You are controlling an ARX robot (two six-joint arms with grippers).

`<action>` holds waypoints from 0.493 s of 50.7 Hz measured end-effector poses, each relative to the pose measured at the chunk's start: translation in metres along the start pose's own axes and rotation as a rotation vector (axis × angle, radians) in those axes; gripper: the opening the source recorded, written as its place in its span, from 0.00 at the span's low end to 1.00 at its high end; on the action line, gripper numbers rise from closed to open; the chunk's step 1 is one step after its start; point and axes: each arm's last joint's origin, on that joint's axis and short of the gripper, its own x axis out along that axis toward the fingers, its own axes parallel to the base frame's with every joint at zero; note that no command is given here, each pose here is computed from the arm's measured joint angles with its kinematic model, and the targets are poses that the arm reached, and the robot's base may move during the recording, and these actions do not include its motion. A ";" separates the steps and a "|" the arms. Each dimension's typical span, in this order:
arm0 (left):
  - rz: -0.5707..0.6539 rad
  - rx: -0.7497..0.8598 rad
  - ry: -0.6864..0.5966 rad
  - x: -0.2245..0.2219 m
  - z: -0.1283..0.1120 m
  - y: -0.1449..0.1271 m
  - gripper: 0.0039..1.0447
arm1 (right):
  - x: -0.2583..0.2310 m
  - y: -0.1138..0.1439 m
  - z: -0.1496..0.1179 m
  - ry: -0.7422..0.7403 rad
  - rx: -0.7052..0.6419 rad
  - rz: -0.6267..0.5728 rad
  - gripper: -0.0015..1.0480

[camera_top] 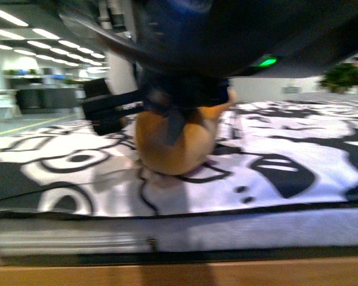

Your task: Put away toys

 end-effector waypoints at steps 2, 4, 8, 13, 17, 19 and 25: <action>0.000 0.000 0.000 0.000 0.000 0.000 0.95 | 0.005 -0.002 -0.001 0.003 0.004 -0.011 1.00; 0.000 0.000 0.000 0.000 0.000 0.000 0.95 | 0.009 -0.003 -0.003 0.009 0.004 -0.017 1.00; 0.000 0.000 0.000 0.000 0.000 0.000 0.95 | 0.016 -0.003 -0.006 0.025 -0.002 -0.022 1.00; 0.000 0.000 0.000 0.000 0.000 0.000 0.95 | 0.021 -0.003 -0.007 0.037 -0.006 -0.024 1.00; 0.000 0.000 0.000 0.000 0.000 0.000 0.95 | 0.026 -0.005 -0.007 0.039 -0.005 -0.027 1.00; 0.000 0.000 0.000 0.000 0.000 0.000 0.95 | 0.029 -0.006 -0.007 0.040 -0.006 -0.027 1.00; 0.000 0.000 0.000 0.000 0.000 0.000 0.95 | 0.033 -0.009 -0.009 0.042 0.000 -0.023 0.99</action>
